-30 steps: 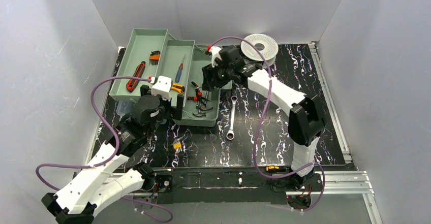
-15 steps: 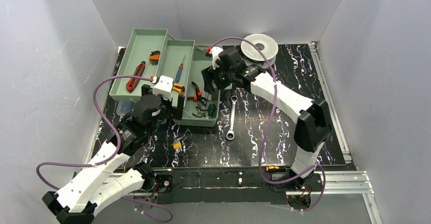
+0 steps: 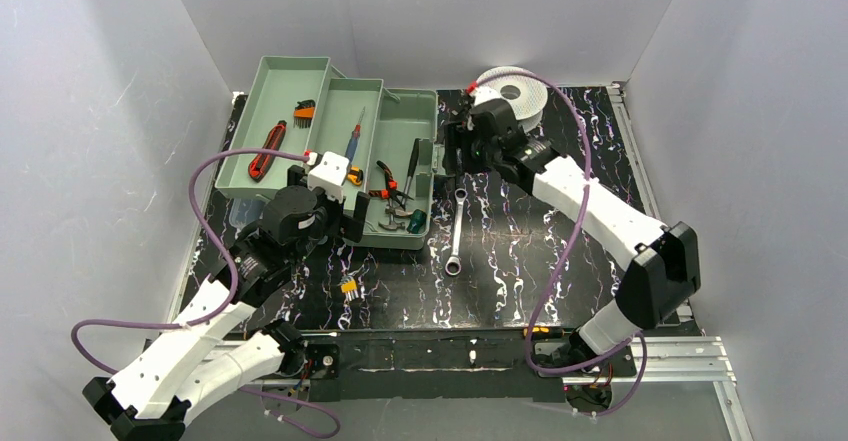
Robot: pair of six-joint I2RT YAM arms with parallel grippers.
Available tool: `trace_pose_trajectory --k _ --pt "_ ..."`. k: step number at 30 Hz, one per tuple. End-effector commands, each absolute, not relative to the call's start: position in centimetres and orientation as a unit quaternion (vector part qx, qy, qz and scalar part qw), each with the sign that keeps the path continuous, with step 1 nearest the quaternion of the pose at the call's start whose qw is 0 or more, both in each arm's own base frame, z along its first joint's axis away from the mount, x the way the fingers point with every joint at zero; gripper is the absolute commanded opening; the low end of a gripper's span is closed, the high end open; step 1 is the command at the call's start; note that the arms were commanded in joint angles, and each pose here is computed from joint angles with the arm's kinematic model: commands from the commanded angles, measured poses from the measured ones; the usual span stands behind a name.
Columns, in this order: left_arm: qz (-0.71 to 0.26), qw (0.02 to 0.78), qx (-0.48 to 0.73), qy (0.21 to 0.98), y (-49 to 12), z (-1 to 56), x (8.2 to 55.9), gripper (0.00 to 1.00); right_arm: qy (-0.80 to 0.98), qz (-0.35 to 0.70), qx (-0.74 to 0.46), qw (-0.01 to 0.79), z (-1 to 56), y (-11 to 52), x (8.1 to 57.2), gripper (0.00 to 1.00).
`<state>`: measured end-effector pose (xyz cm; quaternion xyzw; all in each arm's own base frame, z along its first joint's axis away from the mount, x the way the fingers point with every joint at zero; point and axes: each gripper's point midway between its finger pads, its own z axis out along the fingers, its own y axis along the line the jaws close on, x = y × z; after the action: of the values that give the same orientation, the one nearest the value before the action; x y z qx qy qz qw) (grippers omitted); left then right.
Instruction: Pack the tool kit
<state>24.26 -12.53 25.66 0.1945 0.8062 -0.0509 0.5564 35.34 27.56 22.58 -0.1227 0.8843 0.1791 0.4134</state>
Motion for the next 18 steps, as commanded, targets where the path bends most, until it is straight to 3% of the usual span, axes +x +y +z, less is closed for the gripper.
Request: trace_pose_trajectory --k 1,10,18 --pt "-0.111 0.565 0.194 0.795 -14.3 26.7 23.7 0.98 0.883 0.185 -0.045 0.429 22.8 25.0 33.3 0.79" --pt "-0.087 0.559 0.128 0.814 -12.9 28.3 24.2 0.98 0.885 0.233 0.044 0.400 19.0 25.9 32.3 0.77" --pt "-0.051 0.558 0.077 0.825 -10.7 30.1 24.2 0.98 0.888 0.253 0.021 0.384 18.3 29.0 33.3 0.75"
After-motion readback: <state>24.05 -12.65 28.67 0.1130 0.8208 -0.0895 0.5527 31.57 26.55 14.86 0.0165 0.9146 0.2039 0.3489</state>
